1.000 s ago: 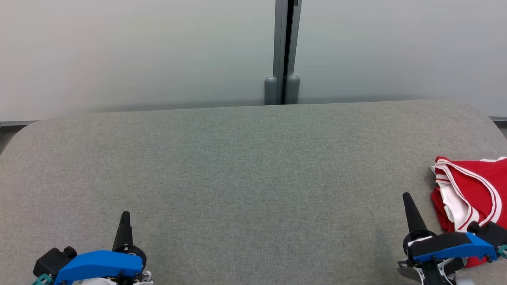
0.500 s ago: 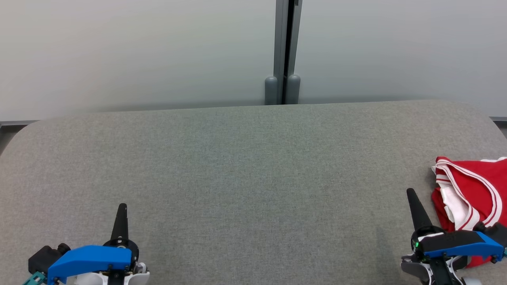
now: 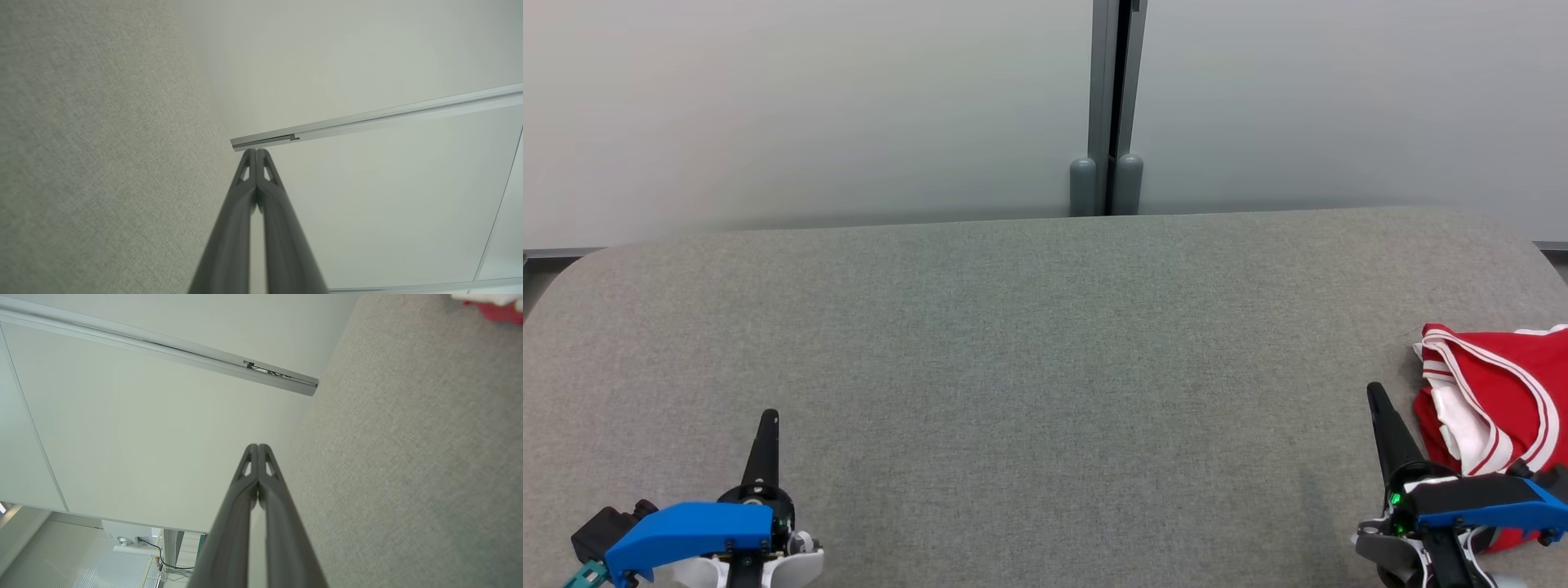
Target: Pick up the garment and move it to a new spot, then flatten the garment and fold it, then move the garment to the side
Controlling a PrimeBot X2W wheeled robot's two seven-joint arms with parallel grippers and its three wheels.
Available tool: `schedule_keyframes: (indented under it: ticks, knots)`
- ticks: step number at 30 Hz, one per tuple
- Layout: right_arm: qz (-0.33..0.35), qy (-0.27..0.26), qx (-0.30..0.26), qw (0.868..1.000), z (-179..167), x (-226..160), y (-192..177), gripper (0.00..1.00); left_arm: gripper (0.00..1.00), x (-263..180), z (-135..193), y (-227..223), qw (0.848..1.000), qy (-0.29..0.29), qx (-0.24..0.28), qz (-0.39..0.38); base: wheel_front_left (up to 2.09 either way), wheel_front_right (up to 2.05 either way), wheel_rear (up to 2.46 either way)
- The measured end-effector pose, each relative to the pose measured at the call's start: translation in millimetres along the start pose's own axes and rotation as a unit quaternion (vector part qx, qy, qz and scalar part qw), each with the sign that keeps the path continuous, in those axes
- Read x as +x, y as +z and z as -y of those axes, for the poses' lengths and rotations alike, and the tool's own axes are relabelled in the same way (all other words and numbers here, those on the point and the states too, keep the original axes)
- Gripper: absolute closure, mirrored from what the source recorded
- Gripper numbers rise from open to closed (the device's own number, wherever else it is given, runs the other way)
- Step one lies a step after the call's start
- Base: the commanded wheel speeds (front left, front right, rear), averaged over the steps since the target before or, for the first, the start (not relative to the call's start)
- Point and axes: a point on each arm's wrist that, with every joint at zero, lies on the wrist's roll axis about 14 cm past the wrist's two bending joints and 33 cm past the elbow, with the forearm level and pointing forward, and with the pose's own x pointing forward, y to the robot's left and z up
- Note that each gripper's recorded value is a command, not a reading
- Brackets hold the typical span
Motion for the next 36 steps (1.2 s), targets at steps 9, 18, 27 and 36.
schedule_keyframes:
  ticks: [9,18,27,36]
  knots:
    - [0.001,0.005,0.037,0.999,-2,-1,2,1.00,1.00,2,8,6,0.999,-0.016,-0.035,0.005,0.00,0.00,0.00]
    - [0.000,0.015,0.070,0.997,-7,-1,4,1.00,1.00,3,13,8,0.997,-0.028,-0.067,0.004,0.00,0.00,0.00]
    - [0.000,0.024,0.102,0.995,-12,-1,6,1.00,1.00,4,18,12,0.995,-0.040,-0.096,0.006,0.00,0.00,0.00]
    - [-0.002,0.034,0.130,0.991,-16,-1,8,1.00,1.00,5,25,17,0.991,-0.055,-0.123,0.008,0.00,0.00,0.00]
